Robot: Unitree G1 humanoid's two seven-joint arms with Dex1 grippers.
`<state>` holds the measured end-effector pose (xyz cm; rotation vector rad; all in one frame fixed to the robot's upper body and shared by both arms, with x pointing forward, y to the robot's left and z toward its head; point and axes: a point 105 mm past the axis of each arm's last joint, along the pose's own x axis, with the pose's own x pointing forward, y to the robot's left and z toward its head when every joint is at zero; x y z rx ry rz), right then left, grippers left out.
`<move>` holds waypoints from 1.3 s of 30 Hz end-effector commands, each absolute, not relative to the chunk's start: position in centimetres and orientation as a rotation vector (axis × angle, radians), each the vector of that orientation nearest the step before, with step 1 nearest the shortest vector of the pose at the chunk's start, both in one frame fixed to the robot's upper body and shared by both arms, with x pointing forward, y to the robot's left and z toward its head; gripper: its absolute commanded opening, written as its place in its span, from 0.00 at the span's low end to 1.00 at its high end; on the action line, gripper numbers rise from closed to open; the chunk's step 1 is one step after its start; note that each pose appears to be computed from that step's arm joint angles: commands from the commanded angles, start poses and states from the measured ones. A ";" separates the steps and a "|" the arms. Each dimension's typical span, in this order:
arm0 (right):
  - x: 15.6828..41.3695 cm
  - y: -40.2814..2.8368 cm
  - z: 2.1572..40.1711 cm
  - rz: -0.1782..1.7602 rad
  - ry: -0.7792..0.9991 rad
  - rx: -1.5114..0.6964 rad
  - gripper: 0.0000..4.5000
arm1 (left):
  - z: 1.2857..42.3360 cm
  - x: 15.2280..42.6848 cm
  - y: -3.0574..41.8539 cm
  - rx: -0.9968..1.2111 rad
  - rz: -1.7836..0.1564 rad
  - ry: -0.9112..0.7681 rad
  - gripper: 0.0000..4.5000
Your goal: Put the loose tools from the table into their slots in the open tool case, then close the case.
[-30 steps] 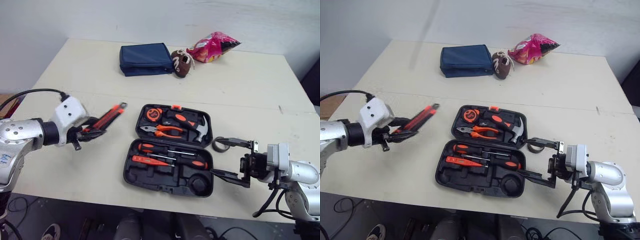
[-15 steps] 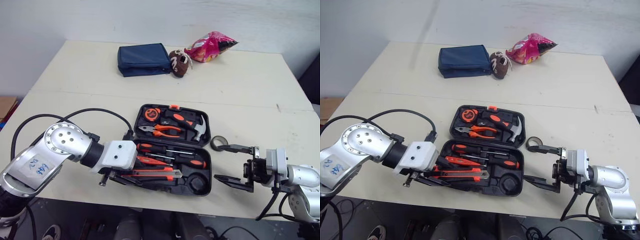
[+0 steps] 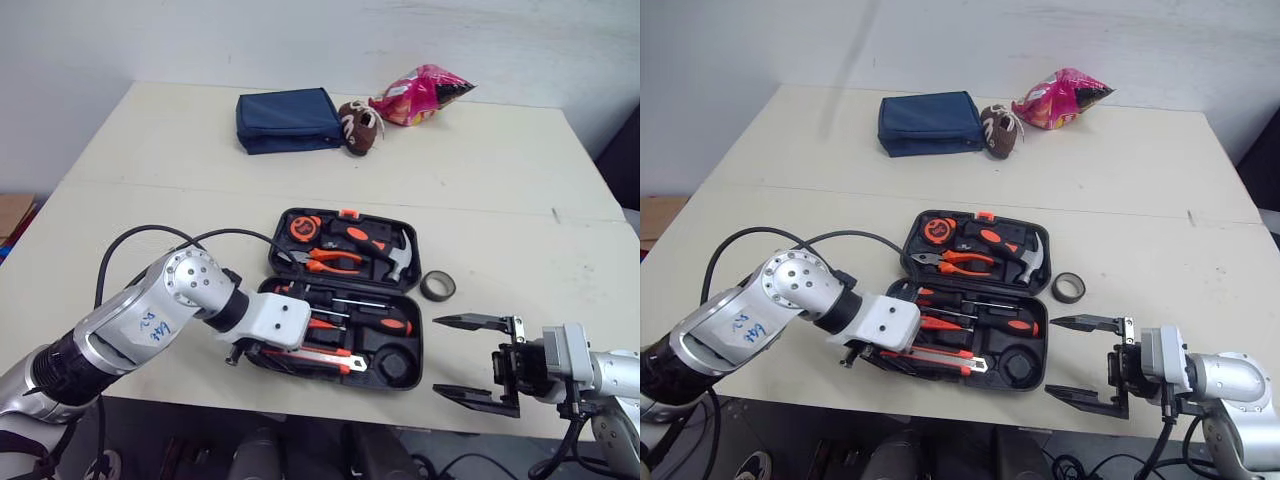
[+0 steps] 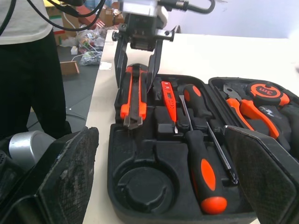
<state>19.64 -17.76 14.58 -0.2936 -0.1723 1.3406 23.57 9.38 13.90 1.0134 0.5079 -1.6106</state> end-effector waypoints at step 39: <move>19.3 -19.0 14.5 1.278 -0.183 -0.309 1.00 | 17.5 24.7 7.0 0.937 -1.636 0.310 0.62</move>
